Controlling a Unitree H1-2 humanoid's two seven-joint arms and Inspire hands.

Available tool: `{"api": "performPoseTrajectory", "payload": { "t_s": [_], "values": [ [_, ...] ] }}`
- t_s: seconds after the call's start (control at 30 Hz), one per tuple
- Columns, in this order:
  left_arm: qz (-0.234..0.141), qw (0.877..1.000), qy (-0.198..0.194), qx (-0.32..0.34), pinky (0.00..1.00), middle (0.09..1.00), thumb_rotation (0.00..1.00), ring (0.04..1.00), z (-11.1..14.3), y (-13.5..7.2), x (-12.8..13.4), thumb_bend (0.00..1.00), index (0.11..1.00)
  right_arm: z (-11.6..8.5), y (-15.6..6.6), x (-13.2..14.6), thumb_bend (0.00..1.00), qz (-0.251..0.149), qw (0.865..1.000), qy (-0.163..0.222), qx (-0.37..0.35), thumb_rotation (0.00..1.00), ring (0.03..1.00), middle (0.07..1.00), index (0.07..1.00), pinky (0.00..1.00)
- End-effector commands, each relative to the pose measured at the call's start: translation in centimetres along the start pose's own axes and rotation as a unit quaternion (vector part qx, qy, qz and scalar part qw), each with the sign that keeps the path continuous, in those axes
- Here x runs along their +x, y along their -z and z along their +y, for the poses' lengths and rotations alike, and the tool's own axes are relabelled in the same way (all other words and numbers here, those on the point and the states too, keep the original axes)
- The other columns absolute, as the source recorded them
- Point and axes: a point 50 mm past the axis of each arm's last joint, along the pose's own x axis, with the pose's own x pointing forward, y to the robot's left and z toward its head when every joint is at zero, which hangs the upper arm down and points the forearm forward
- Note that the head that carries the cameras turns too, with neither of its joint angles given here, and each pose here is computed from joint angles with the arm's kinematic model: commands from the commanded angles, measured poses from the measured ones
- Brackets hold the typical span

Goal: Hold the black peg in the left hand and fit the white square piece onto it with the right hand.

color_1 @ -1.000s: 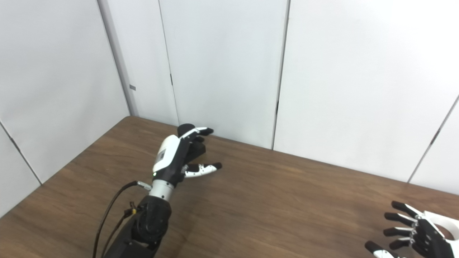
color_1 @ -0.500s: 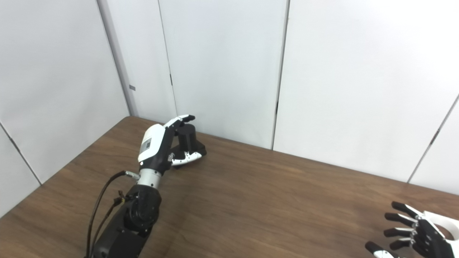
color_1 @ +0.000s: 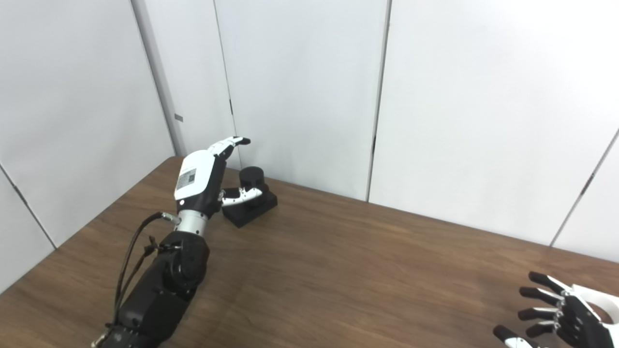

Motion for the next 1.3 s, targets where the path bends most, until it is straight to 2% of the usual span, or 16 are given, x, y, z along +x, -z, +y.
{"api": "performPoseTrajectory", "payload": {
  "t_s": [0.0, 0.1, 0.3, 0.53, 0.67, 0.73, 0.87, 1.1, 1.27],
  "values": [
    [-0.021, 0.999, -0.041, 0.02, 0.74, 0.921, 0.3, 0.919, 2.1, -0.8, 2.4, 0.94, 0.81, -0.7, -1.5, 0.6, 0.61, -0.04, 0.999, 0.005, -0.005, 0.0, 0.54, 0.681, 0.76, 0.39],
    [-0.008, 0.998, -0.021, 0.051, 0.79, 0.949, 0.37, 0.932, 1.9, -0.8, 2.6, 0.96, 0.841, -0.7, -1.4, 0.5, 0.61, -0.041, 0.999, 0.003, -0.005, 0.0, 0.539, 0.682, 0.763, 0.39],
    [0.029, 0.994, 0.008, 0.108, 0.84, 0.967, 0.51, 0.949, 1.5, -1.0, 3.0, 1.0, 0.84, -0.6, -1.4, 0.6, 0.6, -0.04, 0.999, 0.003, -0.004, 0.0, 0.531, 0.679, 0.764, 0.39],
    [0.06, 0.986, 0.043, 0.149, 0.86, 0.99, 0.57, 0.982, 1.5, -0.9, 4.2, 1.0, 0.82, -0.6, -1.5, 0.7, 0.59, -0.046, 0.999, 0.003, -0.001, 0.0, 0.531, 0.681, 0.766, 0.39],
    [0.072, 0.983, 0.068, 0.156, 0.89, 1.0, 0.62, 1.0, 1.6, -1.1, 4.7, 1.0, 0.806, -0.6, -1.6, 0.7, 0.59, -0.048, 0.999, 0.004, -0.003, 0.0, 0.531, 0.68, 0.761, 0.38],
    [0.077, 0.983, 0.072, 0.15, 0.86, 0.991, 0.65, 0.986, 1.6, -1.2, 4.9, 1.0, 0.783, -0.6, -1.7, 0.6, 0.59, -0.045, 0.999, 0.002, 0.0, 0.0, 0.534, 0.68, 0.762, 0.39],
    [0.079, 0.983, 0.079, 0.149, 0.82, 0.977, 0.66, 0.969, 1.8, -1.4, 5.3, 1.0, 0.762, -0.5, -1.7, 0.6, 0.6, -0.044, 0.999, 0.001, 0.001, 0.0, 0.528, 0.679, 0.761, 0.39],
    [0.085, 0.981, 0.079, 0.154, 0.84, 0.975, 0.63, 0.983, 2.0, -1.1, 5.9, 1.0, 0.747, -0.4, -1.8, 0.5, 0.6, -0.042, 0.999, 0.001, -0.002, 0.0, 0.537, 0.685, 0.768, 0.39],
    [0.097, 0.975, 0.099, 0.173, 0.84, 0.975, 0.65, 0.985, 1.6, -0.4, 6.3, 1.0, 0.726, -0.3, -1.9, 0.4, 0.59, -0.04, 0.999, 0.0, -0.002, 0.0, 0.535, 0.685, 0.77, 0.39]
  ]
}}
